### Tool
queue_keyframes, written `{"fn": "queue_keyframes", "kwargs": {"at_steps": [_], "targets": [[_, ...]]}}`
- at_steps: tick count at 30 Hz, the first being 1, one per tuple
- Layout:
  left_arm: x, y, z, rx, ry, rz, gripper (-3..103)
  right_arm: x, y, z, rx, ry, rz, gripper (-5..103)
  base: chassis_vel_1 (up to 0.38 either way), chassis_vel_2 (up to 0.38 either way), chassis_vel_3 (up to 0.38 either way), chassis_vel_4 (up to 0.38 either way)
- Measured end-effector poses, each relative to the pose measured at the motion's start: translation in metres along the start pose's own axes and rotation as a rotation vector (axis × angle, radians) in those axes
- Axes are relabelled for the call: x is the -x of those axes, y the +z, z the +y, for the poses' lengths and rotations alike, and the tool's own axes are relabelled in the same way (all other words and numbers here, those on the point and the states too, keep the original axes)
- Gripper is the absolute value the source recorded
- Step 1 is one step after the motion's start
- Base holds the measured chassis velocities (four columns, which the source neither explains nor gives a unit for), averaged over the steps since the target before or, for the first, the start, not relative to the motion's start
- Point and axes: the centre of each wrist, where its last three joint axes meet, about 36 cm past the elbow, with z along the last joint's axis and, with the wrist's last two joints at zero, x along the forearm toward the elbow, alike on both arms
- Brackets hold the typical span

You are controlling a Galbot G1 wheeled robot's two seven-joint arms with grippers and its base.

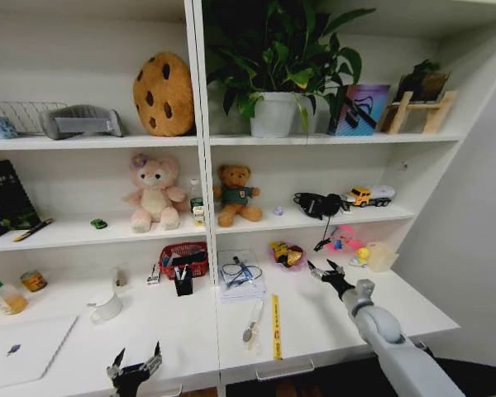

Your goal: Organize the objects on the table.

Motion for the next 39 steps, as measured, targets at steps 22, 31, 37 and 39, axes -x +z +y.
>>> {"fn": "queue_keyframes", "kwargs": {"at_steps": [22,31,37,39], "targets": [[0.0,-0.063,0.0,-0.013,0.088,-0.212,100,-0.159,-0.026,0.05,-0.064,0.127,-0.134,100,0.0,0.0,0.0,0.0],[-0.013,-0.093,0.016,0.03,0.069,-0.277,100,-0.156,-0.03,0.064,-0.057,0.066,-0.173,100,0.0,0.0,0.0,0.0],[-0.021,-0.108,0.024,0.05,0.059,-0.282,100,-0.153,-0.032,0.068,-0.055,0.045,-0.184,100,0.0,0.0,0.0,0.0],[-0.023,-0.109,0.025,0.05,0.056,-0.277,100,-0.153,-0.033,0.069,-0.056,0.042,-0.186,100,0.0,0.0,0.0,0.0]]}}
